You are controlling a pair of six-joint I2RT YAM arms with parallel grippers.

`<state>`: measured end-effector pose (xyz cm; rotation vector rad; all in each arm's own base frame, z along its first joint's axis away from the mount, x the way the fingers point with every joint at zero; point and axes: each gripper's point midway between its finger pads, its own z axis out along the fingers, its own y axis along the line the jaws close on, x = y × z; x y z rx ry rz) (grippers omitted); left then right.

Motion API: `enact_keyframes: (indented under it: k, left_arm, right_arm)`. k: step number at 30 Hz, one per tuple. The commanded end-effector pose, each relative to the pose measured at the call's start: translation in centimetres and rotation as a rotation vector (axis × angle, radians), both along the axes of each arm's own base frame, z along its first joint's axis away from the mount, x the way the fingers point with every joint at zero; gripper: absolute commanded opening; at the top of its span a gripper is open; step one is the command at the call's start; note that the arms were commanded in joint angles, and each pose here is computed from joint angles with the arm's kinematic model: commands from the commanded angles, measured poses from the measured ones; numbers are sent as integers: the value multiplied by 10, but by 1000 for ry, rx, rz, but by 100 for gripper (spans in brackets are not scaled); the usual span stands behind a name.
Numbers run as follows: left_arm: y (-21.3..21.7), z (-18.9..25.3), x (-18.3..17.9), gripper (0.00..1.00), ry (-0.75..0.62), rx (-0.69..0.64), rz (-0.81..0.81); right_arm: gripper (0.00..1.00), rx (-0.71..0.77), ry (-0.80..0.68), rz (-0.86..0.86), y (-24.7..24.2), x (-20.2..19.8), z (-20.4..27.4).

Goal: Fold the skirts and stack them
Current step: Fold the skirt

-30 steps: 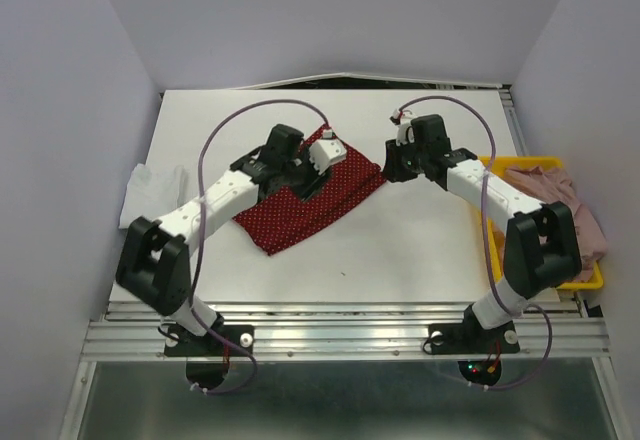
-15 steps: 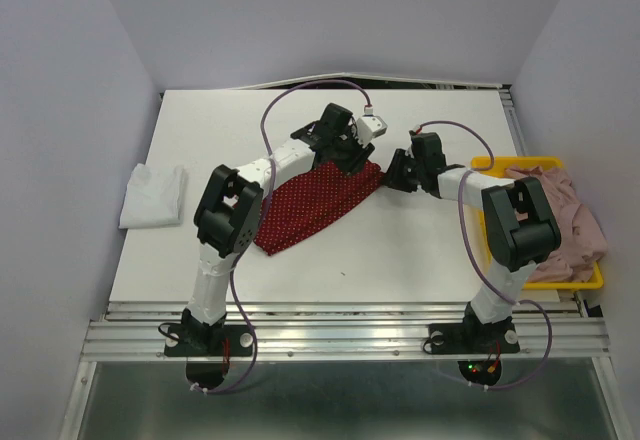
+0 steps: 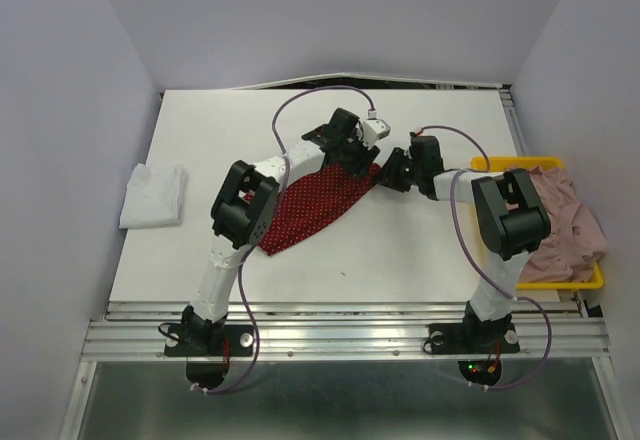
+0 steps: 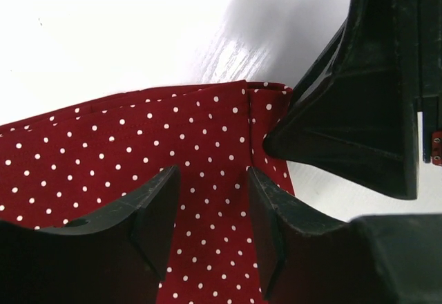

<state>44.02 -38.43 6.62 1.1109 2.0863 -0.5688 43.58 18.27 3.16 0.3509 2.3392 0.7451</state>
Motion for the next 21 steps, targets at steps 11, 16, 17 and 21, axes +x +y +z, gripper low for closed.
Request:
enact_keyframes:
  k: [11, 16, 17, 21]
  left_arm:
    - [-21, 13, 13, 56, -30, -62, 1]
    - [-22, 12, 12, 44, -24, -64, -3]
    - [-22, 11, 11, 36, -21, -65, -6]
    - [-23, 18, 8, 20, -18, -81, -20]
  right_arm:
    - [58, 45, 103, 4, -10, -34, -17]
    - [48, 29, 118, -6, -15, -29, -30]
    - [44, 23, 121, -10, -16, -27, -33]
    - [24, 12, 133, -14, -16, -23, -46]
